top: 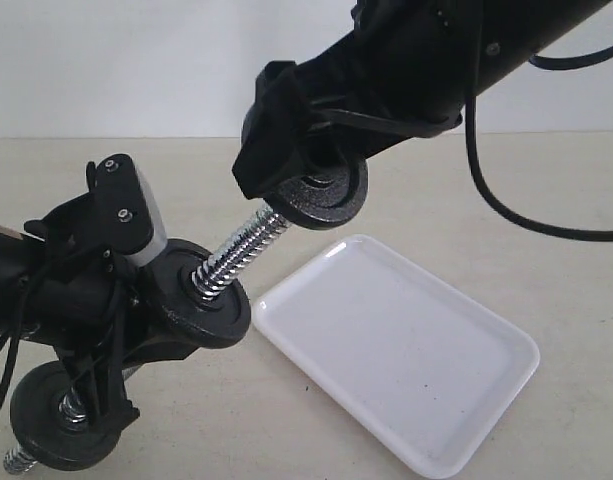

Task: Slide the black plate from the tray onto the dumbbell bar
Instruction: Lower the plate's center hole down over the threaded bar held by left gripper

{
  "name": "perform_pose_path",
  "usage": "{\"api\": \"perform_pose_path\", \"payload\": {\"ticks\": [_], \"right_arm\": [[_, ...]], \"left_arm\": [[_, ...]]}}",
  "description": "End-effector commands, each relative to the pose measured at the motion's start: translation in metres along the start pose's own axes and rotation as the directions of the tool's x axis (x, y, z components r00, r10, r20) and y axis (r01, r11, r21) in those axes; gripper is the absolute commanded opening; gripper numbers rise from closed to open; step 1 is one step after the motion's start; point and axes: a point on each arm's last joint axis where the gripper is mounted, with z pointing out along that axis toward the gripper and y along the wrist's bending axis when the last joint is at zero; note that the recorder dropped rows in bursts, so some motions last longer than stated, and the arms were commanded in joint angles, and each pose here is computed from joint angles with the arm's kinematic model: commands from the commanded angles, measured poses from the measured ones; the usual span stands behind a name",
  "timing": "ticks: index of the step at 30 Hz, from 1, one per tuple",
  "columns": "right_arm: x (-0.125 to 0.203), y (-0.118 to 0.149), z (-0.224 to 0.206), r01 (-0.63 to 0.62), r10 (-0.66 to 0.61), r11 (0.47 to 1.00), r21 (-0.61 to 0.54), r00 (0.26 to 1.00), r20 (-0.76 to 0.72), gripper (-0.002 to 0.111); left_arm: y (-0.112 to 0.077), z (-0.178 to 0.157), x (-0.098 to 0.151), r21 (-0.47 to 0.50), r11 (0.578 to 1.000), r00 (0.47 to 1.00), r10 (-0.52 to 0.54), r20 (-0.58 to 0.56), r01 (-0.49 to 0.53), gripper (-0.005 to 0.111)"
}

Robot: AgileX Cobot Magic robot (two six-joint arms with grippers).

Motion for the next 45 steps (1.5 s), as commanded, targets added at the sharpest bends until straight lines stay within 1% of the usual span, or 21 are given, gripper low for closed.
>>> {"api": "perform_pose_path", "payload": {"ticks": [1, 6, 11, 16, 18, 23, 27, 29, 32, 39, 45], "right_arm": [[-0.006, 0.006, -0.011, 0.009, -0.008, 1.0, -0.024, 0.999, 0.035, 0.0], [-0.005, 0.003, -0.001, -0.002, 0.003, 1.0, -0.028, 1.0, 0.003, 0.0], [-0.006, 0.0, 0.006, -0.011, 0.011, 1.0, -0.029, 1.0, -0.014, 0.0], [-0.005, -0.001, 0.011, -0.013, 0.012, 0.999, -0.037, 0.999, -0.032, 0.0], [-0.004, -0.001, 0.011, -0.013, 0.011, 0.999, -0.04, 0.999, -0.042, 0.0], [-0.003, 0.0, 0.011, -0.02, 0.018, 0.999, -0.042, 0.999, -0.049, 0.0], [-0.003, 0.001, 0.008, -0.038, 0.036, 0.998, -0.041, 0.998, -0.041, 0.0], [-0.003, 0.001, 0.006, -0.038, 0.037, 0.998, -0.042, 0.998, -0.041, 0.0], [-0.002, 0.002, 0.006, -0.045, 0.042, 0.998, -0.046, 0.997, -0.059, 0.0], [0.0, 0.002, 0.006, -0.054, 0.049, 0.997, -0.052, 0.995, -0.083, 0.0], [0.0, 0.003, 0.006, -0.056, 0.052, 0.997, -0.053, 0.996, -0.074, 0.0]], "left_arm": [[0.008, -0.014, -0.02, -0.078, 0.997, 0.994, -0.018, 0.107, 0.026, 0.004], [0.007, -0.014, -0.02, -0.07, 0.997, 0.994, -0.018, 0.105, 0.025, 0.004], [0.006, -0.015, -0.021, -0.063, 0.998, 0.994, 0.01, 0.111, -0.003, 0.004], [0.004, -0.025, -0.029, -0.073, 0.997, 0.981, 0.042, 0.187, -0.029, 0.004], [0.004, -0.029, -0.031, -0.095, 0.995, 0.977, 0.044, 0.206, -0.024, 0.004], [0.004, -0.034, -0.033, -0.111, 0.994, 0.974, 0.045, 0.224, -0.02, 0.004], [0.008, -0.035, -0.032, -0.133, 0.99, 0.973, -0.006, 0.232, 0.038, 0.004], [0.008, -0.035, -0.032, -0.132, 0.99, 0.973, -0.011, 0.232, 0.042, 0.004], [0.011, -0.035, -0.032, -0.154, 0.984, 0.969, -0.047, 0.242, 0.086, 0.004], [0.015, -0.036, -0.033, -0.181, 0.973, 0.961, -0.096, 0.259, 0.146, 0.004], [0.015, -0.036, -0.033, -0.18, 0.973, 0.961, -0.096, 0.259, 0.146, 0.004]]}}
